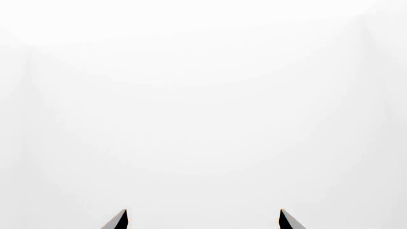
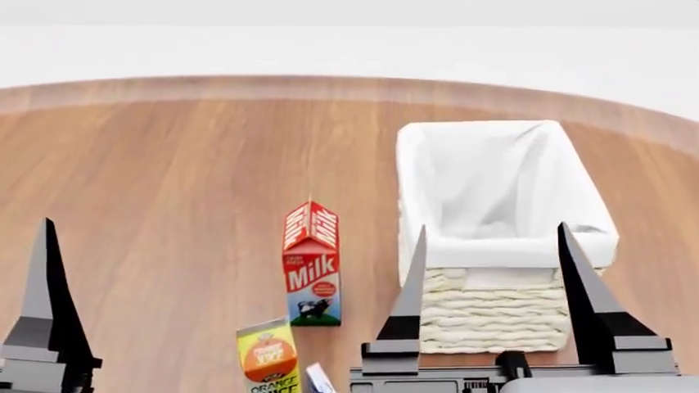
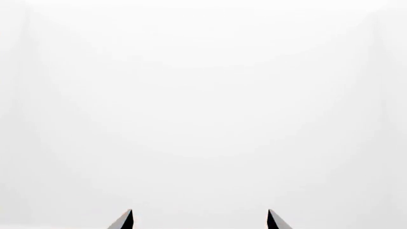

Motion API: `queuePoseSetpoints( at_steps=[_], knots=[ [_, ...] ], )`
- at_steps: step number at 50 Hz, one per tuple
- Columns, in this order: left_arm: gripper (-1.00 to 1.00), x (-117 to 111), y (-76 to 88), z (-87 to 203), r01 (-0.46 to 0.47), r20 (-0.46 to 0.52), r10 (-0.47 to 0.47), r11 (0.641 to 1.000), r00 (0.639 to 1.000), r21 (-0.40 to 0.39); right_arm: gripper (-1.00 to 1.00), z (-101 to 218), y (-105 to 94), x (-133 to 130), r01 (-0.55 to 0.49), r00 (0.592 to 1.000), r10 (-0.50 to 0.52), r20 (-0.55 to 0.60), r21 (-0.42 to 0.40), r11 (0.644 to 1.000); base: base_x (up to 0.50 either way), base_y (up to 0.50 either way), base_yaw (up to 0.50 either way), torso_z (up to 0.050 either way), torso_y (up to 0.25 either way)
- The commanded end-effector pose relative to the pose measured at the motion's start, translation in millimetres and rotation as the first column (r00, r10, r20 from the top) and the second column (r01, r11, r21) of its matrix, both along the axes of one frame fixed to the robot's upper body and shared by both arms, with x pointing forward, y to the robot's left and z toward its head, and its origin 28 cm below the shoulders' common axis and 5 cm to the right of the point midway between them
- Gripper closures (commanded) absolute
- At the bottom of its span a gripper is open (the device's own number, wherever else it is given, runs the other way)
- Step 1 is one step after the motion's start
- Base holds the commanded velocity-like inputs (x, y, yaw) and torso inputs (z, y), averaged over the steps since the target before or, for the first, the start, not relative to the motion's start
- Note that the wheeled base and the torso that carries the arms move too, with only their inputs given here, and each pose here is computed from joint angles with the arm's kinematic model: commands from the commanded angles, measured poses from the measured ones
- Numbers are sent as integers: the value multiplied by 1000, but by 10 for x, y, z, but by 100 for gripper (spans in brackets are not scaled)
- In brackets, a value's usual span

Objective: Pick up the alphabet soup and the tomato sauce, and put them in the basket.

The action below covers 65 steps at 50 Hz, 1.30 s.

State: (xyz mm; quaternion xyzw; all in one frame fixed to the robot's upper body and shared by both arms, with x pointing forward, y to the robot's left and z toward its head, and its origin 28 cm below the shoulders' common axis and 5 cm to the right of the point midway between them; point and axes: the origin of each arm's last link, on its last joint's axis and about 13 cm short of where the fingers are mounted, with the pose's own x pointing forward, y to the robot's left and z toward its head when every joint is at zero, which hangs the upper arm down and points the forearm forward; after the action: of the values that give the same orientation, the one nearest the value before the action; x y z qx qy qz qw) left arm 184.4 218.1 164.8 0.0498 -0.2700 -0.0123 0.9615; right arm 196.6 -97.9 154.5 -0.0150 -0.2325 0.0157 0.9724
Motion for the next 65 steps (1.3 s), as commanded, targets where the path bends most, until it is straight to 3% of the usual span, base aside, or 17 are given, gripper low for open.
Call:
queuePoseSetpoints(
  at_steps=[1, 36, 53, 65],
  knots=[
    [-100, 2, -5, -19, 2, -3, -2, 1000, 1000, -3, -100, -25, 0, -3, -1, 1000, 1, -3, 0, 1000, 285, 0, 0, 0, 0],
    [-100, -7, -4, -17, 3, -5, -3, 1000, 1000, -4, -100, -27, 10, -8, 0, 1000, 0, -11, 1, 1000, 280, 0, 0, 0, 1],
    [-100, 3, -1, -32, 5, -7, -5, 1000, 1000, -6, -100, 95, -9, -59, 10, 1000, -10, 25, 5, 1000, 10, 0, 0, 0, 0],
    [-100, 5, 6, -50, 2, -11, -2, 1000, 1000, -10, -100, 410, -80, -9, -25, 988, 33, -151, 51, 998, 0, 0, 0, 0, 0]
  ],
)
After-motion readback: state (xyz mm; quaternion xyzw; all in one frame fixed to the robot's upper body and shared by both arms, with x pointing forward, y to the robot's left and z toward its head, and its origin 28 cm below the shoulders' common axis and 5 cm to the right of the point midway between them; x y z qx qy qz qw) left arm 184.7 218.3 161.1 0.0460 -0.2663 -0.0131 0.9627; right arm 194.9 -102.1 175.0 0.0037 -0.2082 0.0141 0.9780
